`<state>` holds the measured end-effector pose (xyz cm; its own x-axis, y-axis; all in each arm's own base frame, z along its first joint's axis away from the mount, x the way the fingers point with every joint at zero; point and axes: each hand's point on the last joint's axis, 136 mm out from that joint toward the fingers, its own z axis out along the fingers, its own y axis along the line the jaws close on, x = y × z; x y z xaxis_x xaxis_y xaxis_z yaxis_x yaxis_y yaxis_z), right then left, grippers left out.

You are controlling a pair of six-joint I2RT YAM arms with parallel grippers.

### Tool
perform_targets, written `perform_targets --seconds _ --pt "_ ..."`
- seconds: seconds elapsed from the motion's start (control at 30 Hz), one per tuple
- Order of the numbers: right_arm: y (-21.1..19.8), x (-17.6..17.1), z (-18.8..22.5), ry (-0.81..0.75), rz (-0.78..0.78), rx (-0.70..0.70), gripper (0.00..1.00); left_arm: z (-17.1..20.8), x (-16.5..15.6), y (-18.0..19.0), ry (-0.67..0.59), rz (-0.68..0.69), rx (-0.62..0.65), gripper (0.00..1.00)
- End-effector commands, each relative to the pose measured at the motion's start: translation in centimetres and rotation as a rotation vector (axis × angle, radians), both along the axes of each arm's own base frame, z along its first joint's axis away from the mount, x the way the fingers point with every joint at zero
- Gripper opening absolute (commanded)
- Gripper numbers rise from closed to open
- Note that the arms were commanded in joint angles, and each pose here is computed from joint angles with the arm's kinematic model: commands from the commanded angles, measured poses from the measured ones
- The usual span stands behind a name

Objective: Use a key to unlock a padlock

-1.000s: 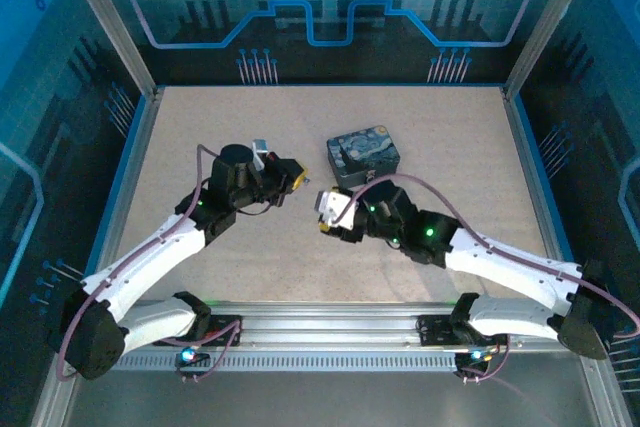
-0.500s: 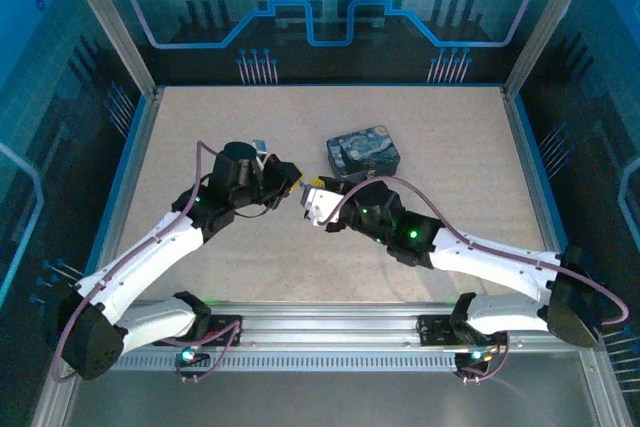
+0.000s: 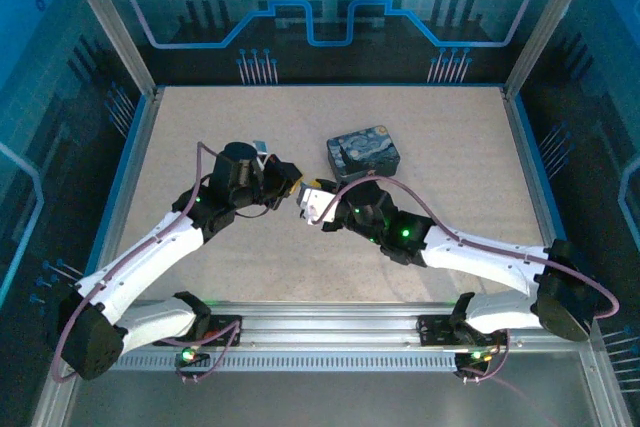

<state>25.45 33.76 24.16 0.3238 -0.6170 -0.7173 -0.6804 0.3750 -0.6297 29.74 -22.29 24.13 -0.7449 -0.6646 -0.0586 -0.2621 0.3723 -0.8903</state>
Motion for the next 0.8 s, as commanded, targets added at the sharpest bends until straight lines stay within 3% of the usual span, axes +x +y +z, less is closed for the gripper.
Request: perform_targets --seconds 0.0,0.3,0.77 --pt "0.9 0.2 2.7 -0.054 0.001 0.055 0.25 0.1 -0.1 -0.5 -0.009 -0.013 -0.013 0.0" --pt "1.2 0.1 2.4 -0.057 0.016 0.04 0.25 -0.3 -0.1 -0.6 0.004 -0.016 -0.017 0.0" --pt "1.7 0.8 2.9 -0.074 0.007 0.026 0.16 -0.2 0.0 -1.0 0.005 -0.023 -0.027 0.0"
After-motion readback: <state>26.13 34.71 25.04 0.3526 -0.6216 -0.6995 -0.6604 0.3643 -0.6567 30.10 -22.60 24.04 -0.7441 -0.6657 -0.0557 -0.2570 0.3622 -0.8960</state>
